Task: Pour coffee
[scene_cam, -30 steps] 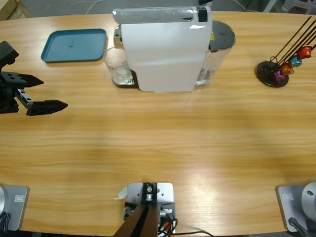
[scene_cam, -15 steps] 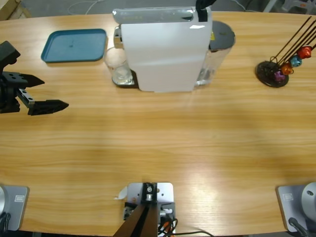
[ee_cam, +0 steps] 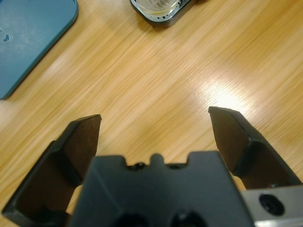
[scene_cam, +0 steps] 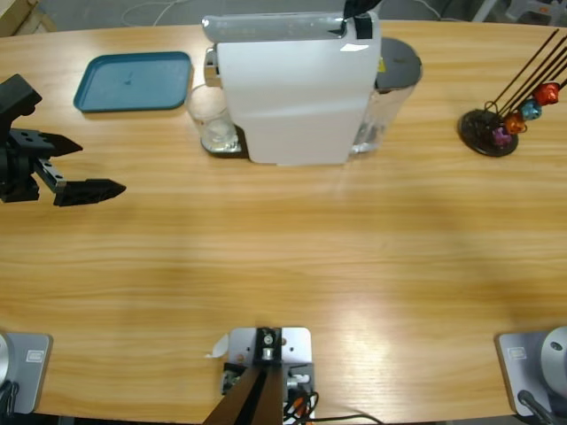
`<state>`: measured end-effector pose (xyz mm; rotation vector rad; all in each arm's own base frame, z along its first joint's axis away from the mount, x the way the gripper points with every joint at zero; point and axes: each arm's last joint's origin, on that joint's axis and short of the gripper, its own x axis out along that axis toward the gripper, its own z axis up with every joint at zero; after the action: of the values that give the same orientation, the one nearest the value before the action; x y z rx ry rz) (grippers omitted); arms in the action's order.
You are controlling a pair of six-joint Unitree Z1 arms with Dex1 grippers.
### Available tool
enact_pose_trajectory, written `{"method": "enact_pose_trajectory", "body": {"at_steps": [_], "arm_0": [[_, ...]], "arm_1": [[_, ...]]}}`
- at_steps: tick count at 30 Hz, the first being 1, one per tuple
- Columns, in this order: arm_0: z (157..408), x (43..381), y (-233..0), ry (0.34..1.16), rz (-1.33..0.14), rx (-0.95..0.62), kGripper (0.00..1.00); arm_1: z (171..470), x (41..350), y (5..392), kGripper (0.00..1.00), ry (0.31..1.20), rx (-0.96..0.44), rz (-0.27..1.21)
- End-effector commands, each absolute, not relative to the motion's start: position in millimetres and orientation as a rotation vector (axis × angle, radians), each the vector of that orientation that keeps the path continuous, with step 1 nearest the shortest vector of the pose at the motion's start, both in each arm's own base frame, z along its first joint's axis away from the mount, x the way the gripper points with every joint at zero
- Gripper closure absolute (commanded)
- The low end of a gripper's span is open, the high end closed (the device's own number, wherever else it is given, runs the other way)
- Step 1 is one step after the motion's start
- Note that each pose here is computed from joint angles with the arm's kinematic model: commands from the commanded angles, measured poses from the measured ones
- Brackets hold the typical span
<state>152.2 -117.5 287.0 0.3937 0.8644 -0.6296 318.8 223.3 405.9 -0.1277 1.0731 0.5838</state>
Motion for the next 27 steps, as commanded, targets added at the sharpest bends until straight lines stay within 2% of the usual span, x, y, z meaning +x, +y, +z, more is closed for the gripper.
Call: {"method": "enact_pose_trajectory", "body": {"at_steps": [1, 2, 3, 6, 10, 20, 21, 22, 24, 25, 26, 27], "arm_0": [[283, 159, -124, 0.873, -0.63, 0.421, 0.004], [283, 159, -124, 0.87, -0.631, 0.42, 0.004], [284, 158, -123, 0.868, -0.631, 0.419, 0.004], [284, 158, -123, 0.866, -0.633, 0.418, 0.004], [285, 157, -123, 0.863, -0.635, 0.416, 0.004], [285, 156, -123, 0.864, -0.632, 0.414, 0.004], [285, 157, -123, 0.865, -0.633, 0.414, 0.004], [284, 157, -123, 0.867, -0.633, 0.415, 0.004], [284, 157, -123, 0.868, -0.632, 0.416, 0.004], [283, 157, -123, 0.871, -0.631, 0.417, 0.004], [283, 158, -124, 0.873, -0.631, 0.418, 0.004], [282, 158, -124, 0.875, -0.632, 0.419, 0.004]], "arm_1": [[486, 259, 223, 0.049, 0.817, -0.275, 0.681], [496, 249, 219, 0.003, 0.787, -0.278, 0.682], [502, 241, 215, 0.0, 0.77, -0.273, 0.681], [497, 233, 209, 0.0, 0.809, -0.265, 0.669], [458, 249, 210, 0.0, 0.96, -0.275, 0.593], [436, 285, 214, 0.005, 1.008, -0.27, 0.478], [430, 293, 215, 0.043, 1.024, -0.27, 0.466], [424, 299, 216, 0.145, 1.039, -0.268, 0.454], [418, 307, 218, 0.479, 1.051, -0.264, 0.439], [418, 309, 219, 0.805, 1.052, -0.264, 0.44], [417, 309, 219, 1.0, 1.052, -0.273, 0.448], [417, 309, 219, 1.0, 1.05, -0.283, 0.452]]}}
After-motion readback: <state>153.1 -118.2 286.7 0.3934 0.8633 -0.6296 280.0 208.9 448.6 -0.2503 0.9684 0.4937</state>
